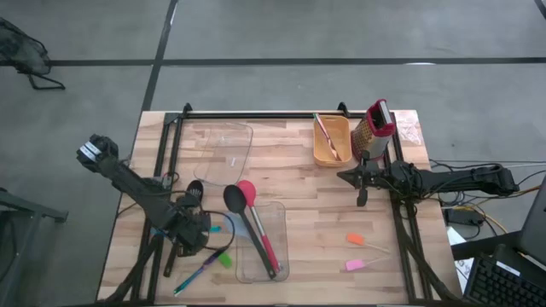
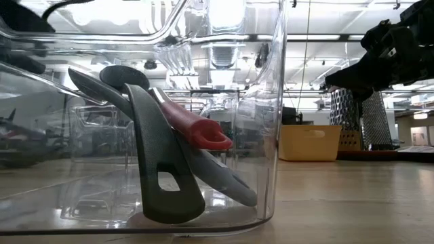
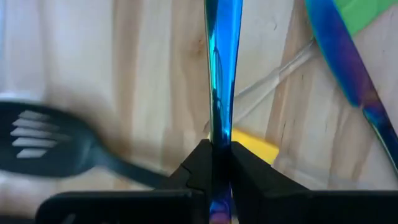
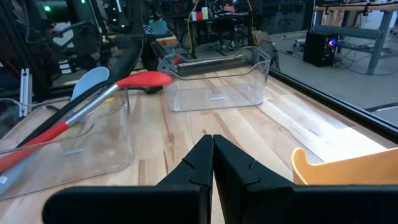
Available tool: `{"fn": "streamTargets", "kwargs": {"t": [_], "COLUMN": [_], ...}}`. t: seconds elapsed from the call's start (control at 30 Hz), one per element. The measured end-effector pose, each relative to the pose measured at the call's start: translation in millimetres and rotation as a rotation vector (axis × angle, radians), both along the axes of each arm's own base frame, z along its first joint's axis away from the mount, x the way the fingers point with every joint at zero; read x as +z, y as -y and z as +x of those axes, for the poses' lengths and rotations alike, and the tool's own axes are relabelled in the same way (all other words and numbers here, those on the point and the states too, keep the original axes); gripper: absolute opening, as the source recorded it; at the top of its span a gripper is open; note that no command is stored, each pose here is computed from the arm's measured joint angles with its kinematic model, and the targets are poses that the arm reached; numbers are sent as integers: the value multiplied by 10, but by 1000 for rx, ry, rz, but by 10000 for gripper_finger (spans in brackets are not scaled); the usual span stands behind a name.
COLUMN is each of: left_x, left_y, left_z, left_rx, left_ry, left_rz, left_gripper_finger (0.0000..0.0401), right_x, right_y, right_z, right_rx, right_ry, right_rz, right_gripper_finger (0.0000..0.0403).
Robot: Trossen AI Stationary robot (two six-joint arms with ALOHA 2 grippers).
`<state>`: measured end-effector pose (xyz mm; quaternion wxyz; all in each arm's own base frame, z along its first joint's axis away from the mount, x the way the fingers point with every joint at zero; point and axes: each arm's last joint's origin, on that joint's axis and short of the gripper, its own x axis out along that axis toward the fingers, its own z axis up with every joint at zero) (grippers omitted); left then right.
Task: Pick & Place Kitchen Items
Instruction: Put the top blue knife into the yellow bin
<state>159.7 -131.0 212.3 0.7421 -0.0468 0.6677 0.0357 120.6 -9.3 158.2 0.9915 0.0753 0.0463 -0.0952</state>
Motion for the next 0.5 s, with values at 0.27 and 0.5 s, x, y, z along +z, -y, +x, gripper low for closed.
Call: {"fn": "streamTargets", "kwargs": {"t": [0.27,0.5], "left_x": [371,678], "left_y": [-33,-75], "left_z": [-42,-65], "left_rx": [8,14], "left_ry": [-80,-73], "left_rz": [63,135], "left_gripper_finger": [39,39], "right_x": [0,2], "right_y": [0,0], "right_z": [0,0], "right_rx": [0,-1], "right_ry": [0,4], "right_rz": [0,13], "right_gripper_finger": [9,9]}}
